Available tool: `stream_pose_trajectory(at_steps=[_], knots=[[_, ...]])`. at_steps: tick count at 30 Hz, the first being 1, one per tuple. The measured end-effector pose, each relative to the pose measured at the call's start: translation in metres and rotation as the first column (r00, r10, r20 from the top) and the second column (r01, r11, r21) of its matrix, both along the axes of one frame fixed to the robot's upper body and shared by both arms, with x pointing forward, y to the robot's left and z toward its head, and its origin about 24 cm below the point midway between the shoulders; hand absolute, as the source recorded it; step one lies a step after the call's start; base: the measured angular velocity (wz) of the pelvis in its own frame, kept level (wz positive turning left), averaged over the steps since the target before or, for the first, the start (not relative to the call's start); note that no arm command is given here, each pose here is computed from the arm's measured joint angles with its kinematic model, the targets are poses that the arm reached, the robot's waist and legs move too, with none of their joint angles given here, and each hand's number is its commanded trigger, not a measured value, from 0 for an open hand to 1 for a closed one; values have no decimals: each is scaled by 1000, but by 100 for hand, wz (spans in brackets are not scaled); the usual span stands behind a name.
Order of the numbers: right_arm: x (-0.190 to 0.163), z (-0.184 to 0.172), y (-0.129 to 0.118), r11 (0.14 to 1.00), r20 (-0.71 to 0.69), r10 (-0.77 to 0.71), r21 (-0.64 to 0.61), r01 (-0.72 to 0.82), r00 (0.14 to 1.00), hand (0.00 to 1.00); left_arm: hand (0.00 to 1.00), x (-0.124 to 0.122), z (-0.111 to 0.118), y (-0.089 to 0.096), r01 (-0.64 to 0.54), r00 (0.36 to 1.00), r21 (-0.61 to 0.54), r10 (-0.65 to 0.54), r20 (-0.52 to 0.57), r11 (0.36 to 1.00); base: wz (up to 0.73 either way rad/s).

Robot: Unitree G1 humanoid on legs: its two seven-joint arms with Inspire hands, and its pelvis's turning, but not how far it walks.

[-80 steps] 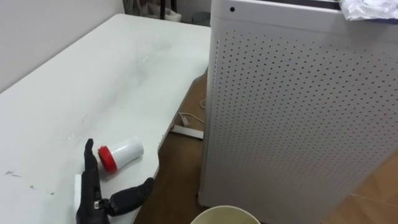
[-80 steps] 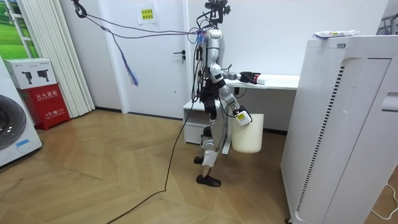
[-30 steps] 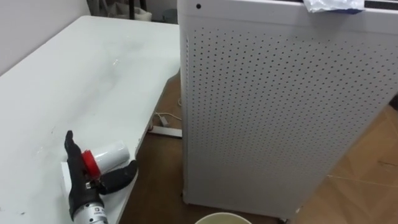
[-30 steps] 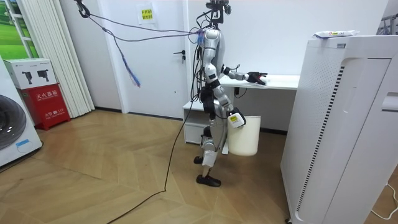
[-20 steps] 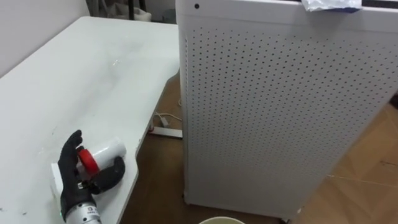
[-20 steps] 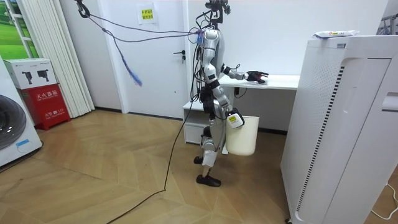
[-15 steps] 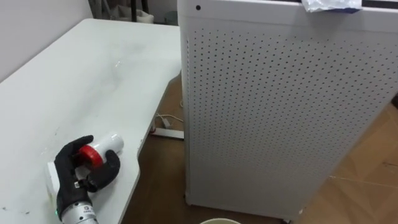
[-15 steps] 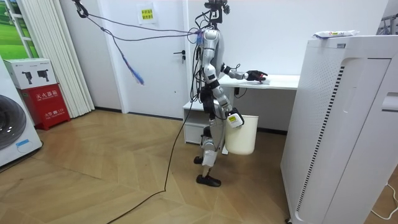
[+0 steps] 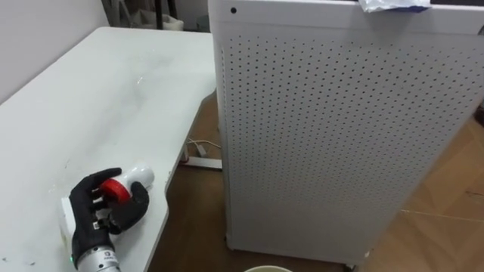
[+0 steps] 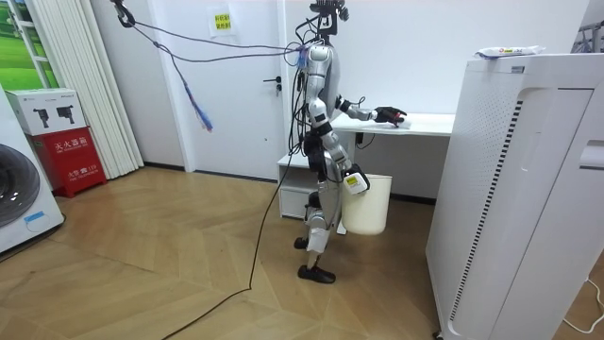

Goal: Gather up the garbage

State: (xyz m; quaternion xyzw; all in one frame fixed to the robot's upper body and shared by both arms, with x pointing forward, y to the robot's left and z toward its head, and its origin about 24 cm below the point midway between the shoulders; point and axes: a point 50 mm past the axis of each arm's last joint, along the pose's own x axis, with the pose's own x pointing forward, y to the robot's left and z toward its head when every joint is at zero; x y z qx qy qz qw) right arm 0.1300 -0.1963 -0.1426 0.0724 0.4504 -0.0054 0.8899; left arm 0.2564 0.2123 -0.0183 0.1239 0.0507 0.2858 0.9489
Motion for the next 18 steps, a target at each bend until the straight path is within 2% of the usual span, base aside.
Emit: stream_pose_trajectory(at_steps=[11, 14, 16, 18], knots=[[5, 2, 1, 1000, 13, 6, 6, -7, 1000, 100, 100, 4, 6, -5, 48, 999, -33, -47, 21, 998, -1], [11, 3, 5, 1000, 26, 13, 15, -14, 1000, 100, 100, 7, 12, -20, 131, 991, -89, -128, 36, 987, 7], [16, 4, 8, 1000, 37, 16, 26, -17, 999, 100, 100, 8, 15, -36, 234, 972, -98, -231, 44, 967, 3], [20, 6, 11, 999, 50, 18, 37, -20, 999, 100, 100, 8, 16, -59, 382, 924, -113, -379, 48, 917, -3]])
